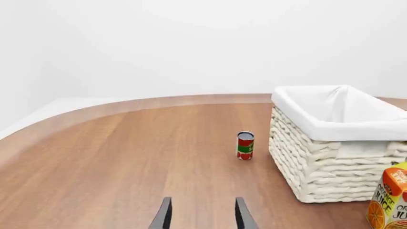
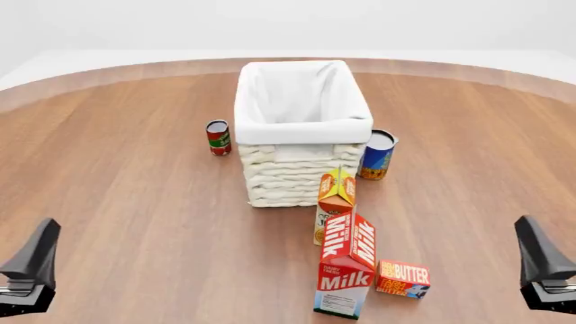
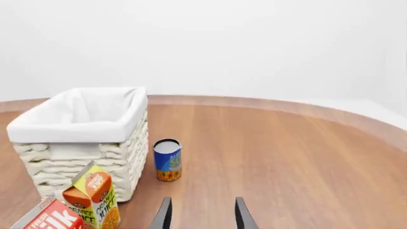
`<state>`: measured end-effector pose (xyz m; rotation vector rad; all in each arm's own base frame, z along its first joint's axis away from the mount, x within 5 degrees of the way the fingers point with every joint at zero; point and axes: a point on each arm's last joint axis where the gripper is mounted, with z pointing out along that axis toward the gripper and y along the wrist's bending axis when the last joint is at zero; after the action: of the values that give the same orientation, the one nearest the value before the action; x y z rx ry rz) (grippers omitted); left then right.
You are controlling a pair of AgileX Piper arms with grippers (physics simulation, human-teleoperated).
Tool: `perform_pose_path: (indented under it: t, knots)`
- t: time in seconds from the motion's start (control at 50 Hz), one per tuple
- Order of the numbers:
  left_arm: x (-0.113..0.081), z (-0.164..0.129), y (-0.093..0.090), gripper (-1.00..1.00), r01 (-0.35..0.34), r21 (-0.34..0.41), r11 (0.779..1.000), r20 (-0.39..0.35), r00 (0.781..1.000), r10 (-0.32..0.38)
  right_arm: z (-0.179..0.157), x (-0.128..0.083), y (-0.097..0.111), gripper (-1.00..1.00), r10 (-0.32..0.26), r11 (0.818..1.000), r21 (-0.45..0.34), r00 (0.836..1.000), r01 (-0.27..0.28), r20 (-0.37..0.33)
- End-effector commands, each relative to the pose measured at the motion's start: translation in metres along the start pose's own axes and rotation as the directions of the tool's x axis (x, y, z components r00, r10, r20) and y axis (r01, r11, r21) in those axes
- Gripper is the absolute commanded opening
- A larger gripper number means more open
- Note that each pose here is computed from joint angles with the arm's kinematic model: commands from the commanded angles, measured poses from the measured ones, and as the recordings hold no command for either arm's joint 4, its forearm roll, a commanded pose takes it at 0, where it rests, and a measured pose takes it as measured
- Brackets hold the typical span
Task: Pick up the butter and put it in the basket.
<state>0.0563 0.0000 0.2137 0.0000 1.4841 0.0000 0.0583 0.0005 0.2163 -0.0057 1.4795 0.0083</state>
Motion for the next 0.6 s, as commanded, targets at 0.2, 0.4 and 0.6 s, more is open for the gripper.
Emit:
perform_pose_path:
  t: [0.2, 0.4, 0.6]
  knots:
    - [-0.001, 0.000, 0.000, 1.00, 0.000, 0.000, 1.000, -0.001, 1.000, 0.000, 0.003, 0.003, 0.000, 1.00, 0.017, 1.000, 0.001, 0.999, -0.017, -0.031]
    - [-0.001, 0.000, 0.000, 1.00, 0.000, 0.000, 1.000, -0.001, 1.000, 0.000, 0.011, 0.003, 0.001, 1.00, 0.053, 0.998, -0.014, 0.996, -0.054, -0.066]
    - [-0.001, 0.000, 0.000, 1.00, 0.000, 0.000, 1.000, -0.001, 1.000, 0.000, 0.016, -0.014, 0.003, 1.00, 0.090, 0.995, -0.030, 0.994, -0.092, -0.062]
